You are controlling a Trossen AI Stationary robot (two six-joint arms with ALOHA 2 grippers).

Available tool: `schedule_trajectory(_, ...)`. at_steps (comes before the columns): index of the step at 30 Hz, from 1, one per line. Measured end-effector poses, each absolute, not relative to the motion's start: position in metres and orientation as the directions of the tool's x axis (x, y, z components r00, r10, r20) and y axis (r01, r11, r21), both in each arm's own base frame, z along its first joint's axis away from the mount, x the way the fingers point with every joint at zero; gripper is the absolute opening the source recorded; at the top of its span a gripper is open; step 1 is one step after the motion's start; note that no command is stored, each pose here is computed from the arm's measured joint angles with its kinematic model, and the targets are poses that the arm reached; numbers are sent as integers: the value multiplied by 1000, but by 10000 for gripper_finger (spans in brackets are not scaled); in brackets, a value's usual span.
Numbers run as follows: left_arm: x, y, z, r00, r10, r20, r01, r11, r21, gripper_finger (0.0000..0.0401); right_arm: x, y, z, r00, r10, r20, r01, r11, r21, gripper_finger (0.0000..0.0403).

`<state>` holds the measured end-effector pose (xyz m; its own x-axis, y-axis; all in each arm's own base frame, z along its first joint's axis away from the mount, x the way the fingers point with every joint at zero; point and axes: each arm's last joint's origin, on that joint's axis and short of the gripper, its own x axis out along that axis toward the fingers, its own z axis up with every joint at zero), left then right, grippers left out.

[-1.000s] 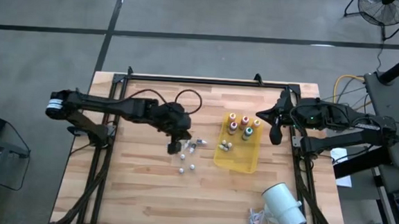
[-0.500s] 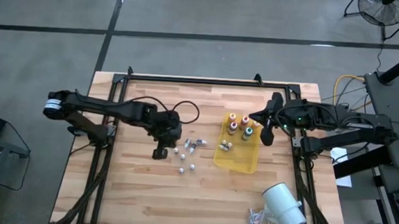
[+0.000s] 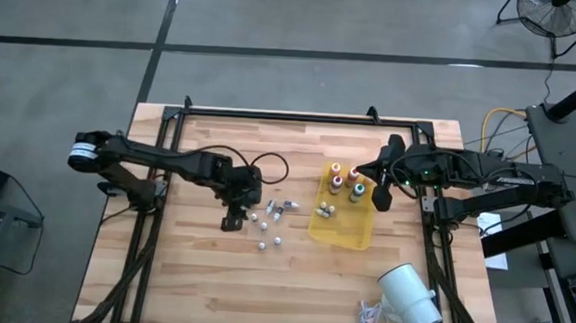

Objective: Pick & Place food coloring
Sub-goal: Put the top small black food coloring bottle into the yellow bin

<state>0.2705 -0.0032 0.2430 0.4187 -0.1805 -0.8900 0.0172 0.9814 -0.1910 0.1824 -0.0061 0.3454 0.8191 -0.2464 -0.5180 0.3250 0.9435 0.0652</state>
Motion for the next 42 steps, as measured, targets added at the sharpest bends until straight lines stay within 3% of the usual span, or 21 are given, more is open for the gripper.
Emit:
schedule_trajectory(4, 271, -3, 234, 398, -170, -901, 7, 983, -182, 201, 182, -6, 346, 820, -246, -516, 324, 944, 65, 9)
schedule_trajectory(8, 273, -2, 224, 371, -160, -915, 5, 985, -170, 219, 182, -6, 346, 820, -246, -517, 324, 944, 64, 9)
schedule_trajectory(21, 293, -2, 196, 332, -162, -929, 41, 987, -157, 220, 182, -6, 345, 819, -247, -518, 326, 943, 67, 9)
schedule_trajectory(36, 302, -1, 169, 265, -152, -952, -49, 984, -170, 208, 182, -6, 346, 819, -247, -518, 325, 943, 64, 9)
schedule_trajectory(42, 289, 0, 168, 264, -126, -956, -114, 980, -161, 208, 182, -6, 346, 819, -247, -518, 326, 943, 66, 9)
